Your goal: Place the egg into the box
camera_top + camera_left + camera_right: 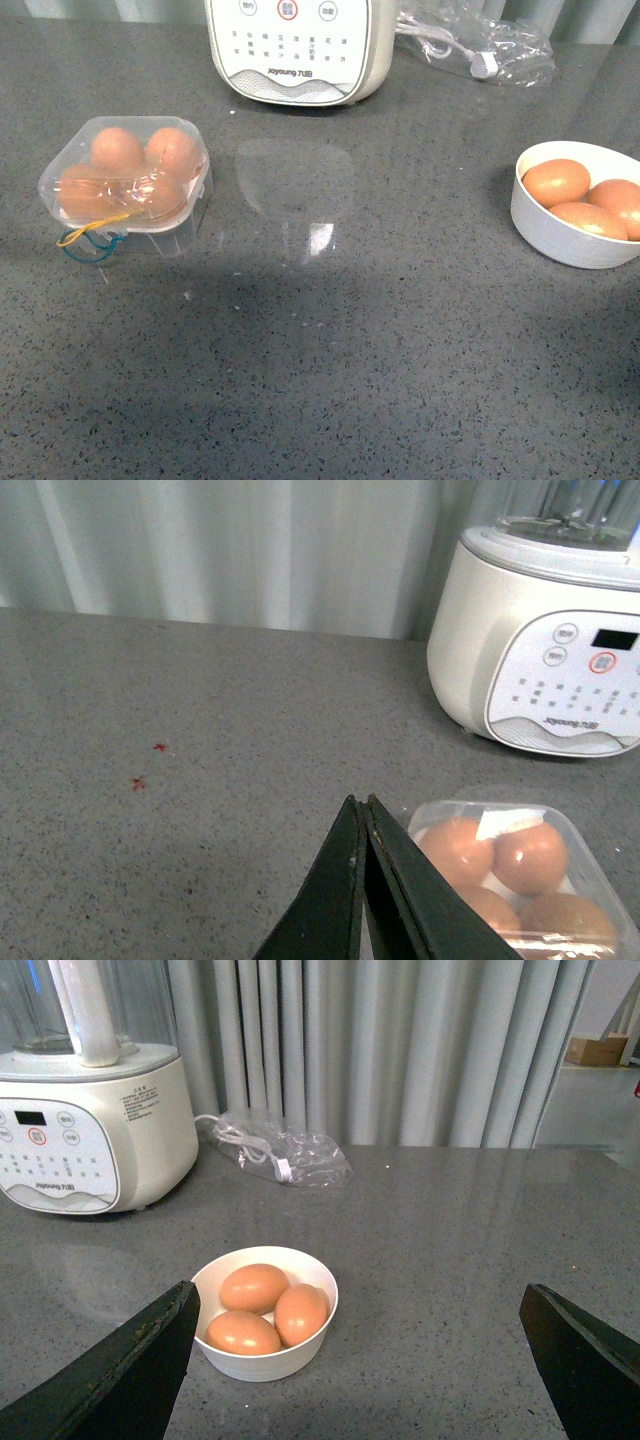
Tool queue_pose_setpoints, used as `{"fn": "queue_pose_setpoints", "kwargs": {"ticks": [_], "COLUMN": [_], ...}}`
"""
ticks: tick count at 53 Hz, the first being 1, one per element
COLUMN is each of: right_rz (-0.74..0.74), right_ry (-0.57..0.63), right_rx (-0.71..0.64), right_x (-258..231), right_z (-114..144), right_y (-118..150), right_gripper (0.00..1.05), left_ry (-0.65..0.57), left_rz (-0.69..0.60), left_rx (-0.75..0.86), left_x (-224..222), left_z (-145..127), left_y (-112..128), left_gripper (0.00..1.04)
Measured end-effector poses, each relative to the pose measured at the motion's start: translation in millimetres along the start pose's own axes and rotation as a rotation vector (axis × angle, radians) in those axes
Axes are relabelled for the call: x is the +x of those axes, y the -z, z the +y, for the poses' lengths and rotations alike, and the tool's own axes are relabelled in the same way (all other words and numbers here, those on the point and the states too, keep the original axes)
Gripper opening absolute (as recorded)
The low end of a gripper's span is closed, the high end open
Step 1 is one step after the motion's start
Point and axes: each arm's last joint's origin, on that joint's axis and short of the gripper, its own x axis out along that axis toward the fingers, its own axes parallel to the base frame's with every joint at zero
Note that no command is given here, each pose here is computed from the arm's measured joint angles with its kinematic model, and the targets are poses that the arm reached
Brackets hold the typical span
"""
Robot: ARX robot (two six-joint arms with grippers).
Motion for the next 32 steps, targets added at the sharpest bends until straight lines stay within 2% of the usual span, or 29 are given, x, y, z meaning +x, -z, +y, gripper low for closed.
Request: {"fn": "queue_pose_setpoints", "kwargs": {"ticks": [7, 32], "right_rz": [0.000, 0.000], "right_ry": [0.000, 0.000], "right_rx": [0.000, 0.000], "right_x": [0, 0], "right_z": [0, 0], "right_y": [0, 0], "right_gripper": [0.97, 0.97], "left_ry": [0.004, 0.003], "left_rz": [0.009, -0.016], "left_rx": [0.003, 0.003], "left_x": [-18, -56], "left_z": [-10, -10], "left_y": [2, -6], "left_gripper": [0.04, 0.04]}}
